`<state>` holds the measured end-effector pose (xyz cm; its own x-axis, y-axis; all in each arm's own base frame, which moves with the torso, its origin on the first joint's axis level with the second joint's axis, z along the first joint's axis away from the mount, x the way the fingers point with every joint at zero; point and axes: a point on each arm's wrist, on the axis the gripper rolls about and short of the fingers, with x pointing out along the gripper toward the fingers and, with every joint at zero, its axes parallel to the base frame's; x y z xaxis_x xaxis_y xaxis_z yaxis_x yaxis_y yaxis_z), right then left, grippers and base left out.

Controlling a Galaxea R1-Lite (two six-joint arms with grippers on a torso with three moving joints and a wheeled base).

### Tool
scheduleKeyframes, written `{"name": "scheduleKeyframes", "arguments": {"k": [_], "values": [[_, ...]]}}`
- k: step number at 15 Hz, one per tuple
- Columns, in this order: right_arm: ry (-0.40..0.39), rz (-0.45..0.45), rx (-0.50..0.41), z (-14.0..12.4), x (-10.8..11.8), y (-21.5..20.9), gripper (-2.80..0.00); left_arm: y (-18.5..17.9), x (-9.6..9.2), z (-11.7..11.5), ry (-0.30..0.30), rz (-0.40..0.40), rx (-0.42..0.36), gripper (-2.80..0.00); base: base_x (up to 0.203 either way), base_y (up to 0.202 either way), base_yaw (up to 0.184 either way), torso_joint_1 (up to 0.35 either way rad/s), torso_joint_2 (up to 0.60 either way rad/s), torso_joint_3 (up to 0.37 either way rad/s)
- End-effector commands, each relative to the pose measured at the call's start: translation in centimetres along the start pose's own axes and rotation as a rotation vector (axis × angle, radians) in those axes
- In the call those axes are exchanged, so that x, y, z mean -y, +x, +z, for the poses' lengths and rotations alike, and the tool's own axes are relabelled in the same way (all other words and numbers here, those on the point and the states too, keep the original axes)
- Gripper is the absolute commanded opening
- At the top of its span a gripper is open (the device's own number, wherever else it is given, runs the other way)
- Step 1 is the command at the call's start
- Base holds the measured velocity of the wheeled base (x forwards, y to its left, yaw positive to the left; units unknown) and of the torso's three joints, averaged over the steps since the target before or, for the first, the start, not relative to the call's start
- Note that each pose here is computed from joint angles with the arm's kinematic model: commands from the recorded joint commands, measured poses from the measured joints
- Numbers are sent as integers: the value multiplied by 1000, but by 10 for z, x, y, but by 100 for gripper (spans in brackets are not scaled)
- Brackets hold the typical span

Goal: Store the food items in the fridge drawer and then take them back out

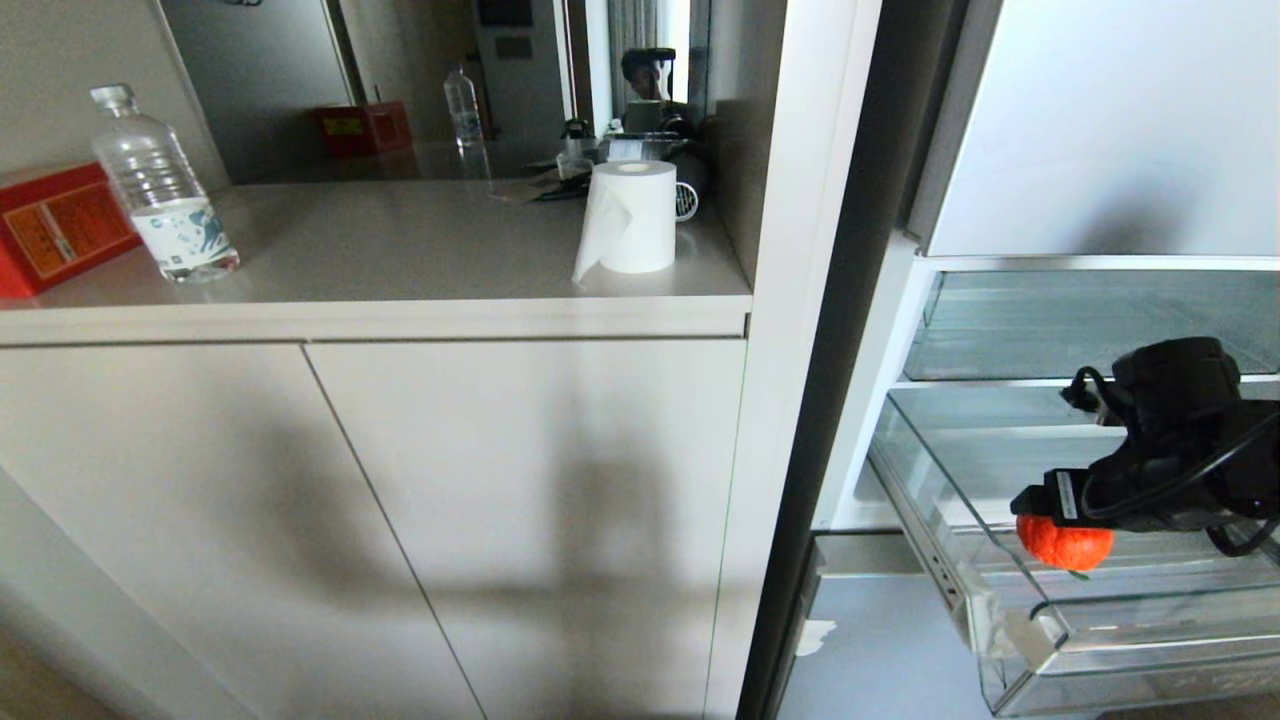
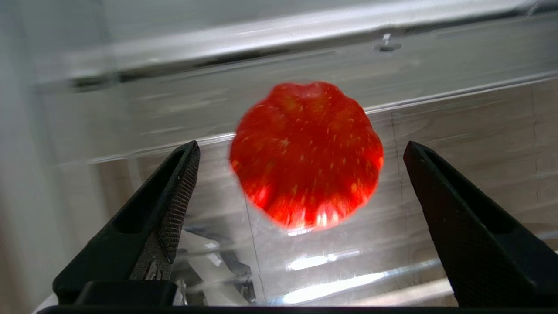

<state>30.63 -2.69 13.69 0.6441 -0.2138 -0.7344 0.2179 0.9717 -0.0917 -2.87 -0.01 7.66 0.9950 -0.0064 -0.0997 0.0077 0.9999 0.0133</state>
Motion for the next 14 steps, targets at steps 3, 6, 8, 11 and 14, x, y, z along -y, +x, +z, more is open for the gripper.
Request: {"name": "scheduleKeyframes", "arguments": {"k": [3,6,8,11,14], "values": [[21,-27,-50,-6,10,19,0,0,0,0,0,0,-1,-280,0,0,0,0,0,0],[30,-33,-59,-8,15,20,0,0,0,0,0,0,-3,-280,0,0,0,0,0,0],[24,-32,-65,-11,15,19,0,0,0,0,0,0,-3,-280,0,0,0,0,0,0],[22,-32,-75,-13,15,19,0,0,0,0,0,0,-3,-280,0,0,0,0,0,0],[24,-31,-86,-15,14,23,0,0,0,0,0,0,-1,-280,0,0,0,0,0,0]]}}
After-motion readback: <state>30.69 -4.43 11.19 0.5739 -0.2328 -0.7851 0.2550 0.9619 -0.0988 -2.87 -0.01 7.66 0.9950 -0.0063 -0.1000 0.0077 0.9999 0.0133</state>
